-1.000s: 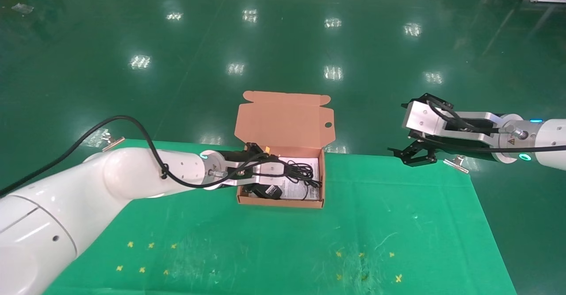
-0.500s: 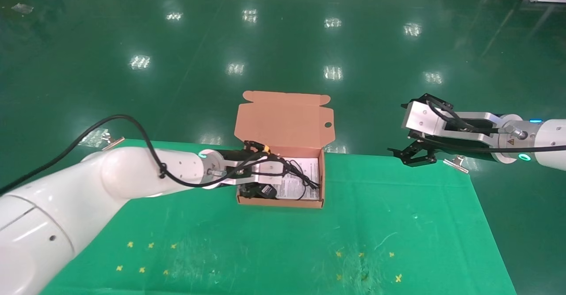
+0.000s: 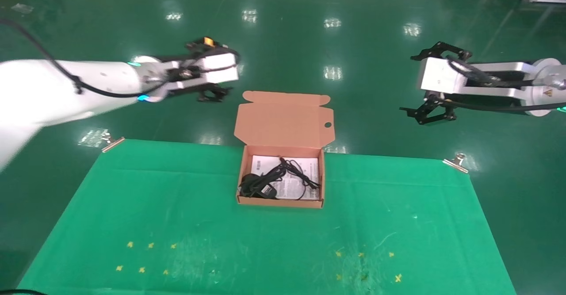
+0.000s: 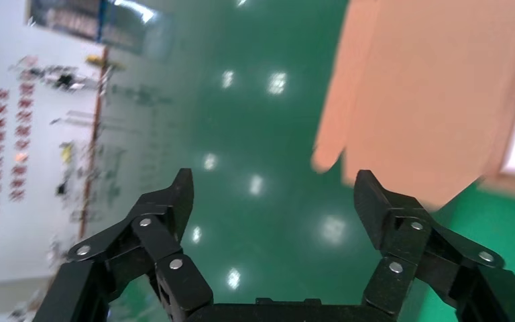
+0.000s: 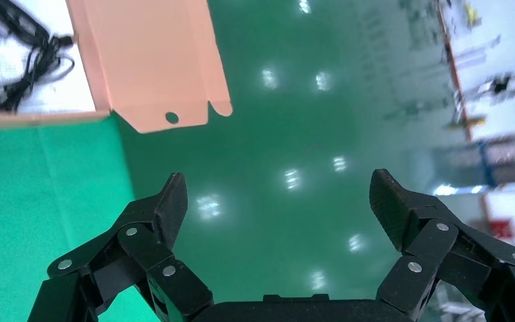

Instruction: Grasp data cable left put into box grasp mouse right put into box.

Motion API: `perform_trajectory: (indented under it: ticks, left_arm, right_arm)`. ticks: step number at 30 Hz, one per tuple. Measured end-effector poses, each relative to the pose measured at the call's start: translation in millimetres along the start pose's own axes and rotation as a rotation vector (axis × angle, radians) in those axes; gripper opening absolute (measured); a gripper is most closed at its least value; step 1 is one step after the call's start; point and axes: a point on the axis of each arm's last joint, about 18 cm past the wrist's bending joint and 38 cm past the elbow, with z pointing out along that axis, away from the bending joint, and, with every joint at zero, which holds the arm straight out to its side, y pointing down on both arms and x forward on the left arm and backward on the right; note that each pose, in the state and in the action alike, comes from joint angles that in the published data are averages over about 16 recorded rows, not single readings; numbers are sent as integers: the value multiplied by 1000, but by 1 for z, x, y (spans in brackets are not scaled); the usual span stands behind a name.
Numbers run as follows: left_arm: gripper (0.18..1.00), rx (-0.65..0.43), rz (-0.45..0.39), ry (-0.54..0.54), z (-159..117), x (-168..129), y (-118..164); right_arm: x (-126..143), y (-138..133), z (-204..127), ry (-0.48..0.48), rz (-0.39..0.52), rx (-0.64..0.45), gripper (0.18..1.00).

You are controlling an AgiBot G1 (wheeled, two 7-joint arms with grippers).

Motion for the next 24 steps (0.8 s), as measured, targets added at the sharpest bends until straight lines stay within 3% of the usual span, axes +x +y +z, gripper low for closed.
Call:
perform_trajectory:
  ticks: [5,10,20,24]
  left_arm:
    - [847,12,-79,-30,-15,-15,12]
    - [917,55,-196,2,-26,-4,20]
    - [993,217,-462,129,-58,39,23]
    - [999,270,-530,163,-70,49,23]
  right_arm:
    - [2,-8,-7,-18,-25,20,1001]
    - [-12,-14,-9,-63,9,64,1001]
    - [-53,-29,-19,-176,189,219,1001]
    - [-64,-34,-24,-210,241,268,1001]
